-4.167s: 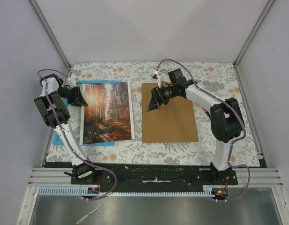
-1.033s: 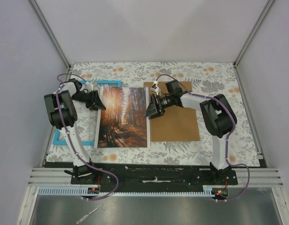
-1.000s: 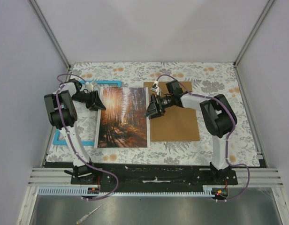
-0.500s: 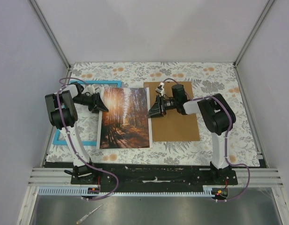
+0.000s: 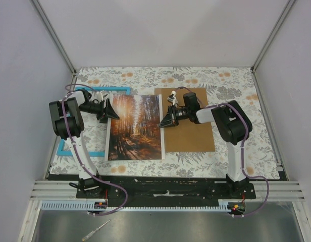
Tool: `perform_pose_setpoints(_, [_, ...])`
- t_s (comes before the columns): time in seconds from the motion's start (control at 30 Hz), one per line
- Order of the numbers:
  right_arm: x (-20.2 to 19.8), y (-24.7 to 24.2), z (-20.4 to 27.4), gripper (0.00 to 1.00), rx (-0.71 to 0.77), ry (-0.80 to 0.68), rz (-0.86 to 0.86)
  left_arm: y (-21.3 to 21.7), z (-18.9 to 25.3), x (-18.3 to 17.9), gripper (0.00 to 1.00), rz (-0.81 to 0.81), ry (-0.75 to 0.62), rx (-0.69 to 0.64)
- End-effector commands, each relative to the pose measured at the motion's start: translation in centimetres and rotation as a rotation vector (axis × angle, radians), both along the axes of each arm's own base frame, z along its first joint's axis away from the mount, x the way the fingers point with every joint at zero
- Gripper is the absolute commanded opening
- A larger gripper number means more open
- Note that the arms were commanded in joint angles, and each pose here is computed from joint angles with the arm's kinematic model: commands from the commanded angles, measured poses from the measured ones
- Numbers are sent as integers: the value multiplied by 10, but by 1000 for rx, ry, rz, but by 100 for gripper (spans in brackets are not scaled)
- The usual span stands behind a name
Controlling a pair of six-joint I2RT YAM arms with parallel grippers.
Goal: Take the photo out of the frame
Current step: Remove the photo frame item from the photo frame.
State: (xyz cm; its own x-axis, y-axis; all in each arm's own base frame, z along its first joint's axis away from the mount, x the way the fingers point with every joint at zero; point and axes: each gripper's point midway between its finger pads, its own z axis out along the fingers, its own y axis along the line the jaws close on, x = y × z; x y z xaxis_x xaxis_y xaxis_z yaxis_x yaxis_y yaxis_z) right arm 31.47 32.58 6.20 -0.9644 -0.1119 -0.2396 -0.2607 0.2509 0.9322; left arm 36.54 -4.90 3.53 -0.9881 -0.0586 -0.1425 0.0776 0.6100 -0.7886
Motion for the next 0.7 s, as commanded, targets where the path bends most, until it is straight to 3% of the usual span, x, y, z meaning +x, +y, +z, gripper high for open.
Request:
perform_pose_setpoints(0.0, [12, 9, 21, 0, 28, -87, 11, 3, 26, 2, 74, 0, -73, -13])
perform_pose_setpoints(0.07, [15, 10, 30, 0, 37, -102, 13, 10, 29, 4, 87, 15, -84, -3])
perform_pose_setpoints(0.13, [19, 12, 40, 0, 46, -117, 12, 18, 34, 7, 90, 33, -100, 3])
perform_pose_setpoints(0.4, [32, 23, 53, 0, 32, -165, -31, 63, 56, 17, 92, 119, -162, 62])
perform_pose_setpoints(0.67, [55, 42, 36, 0, -64, -165, -80, 91, 39, -1, 93, 161, -128, 128])
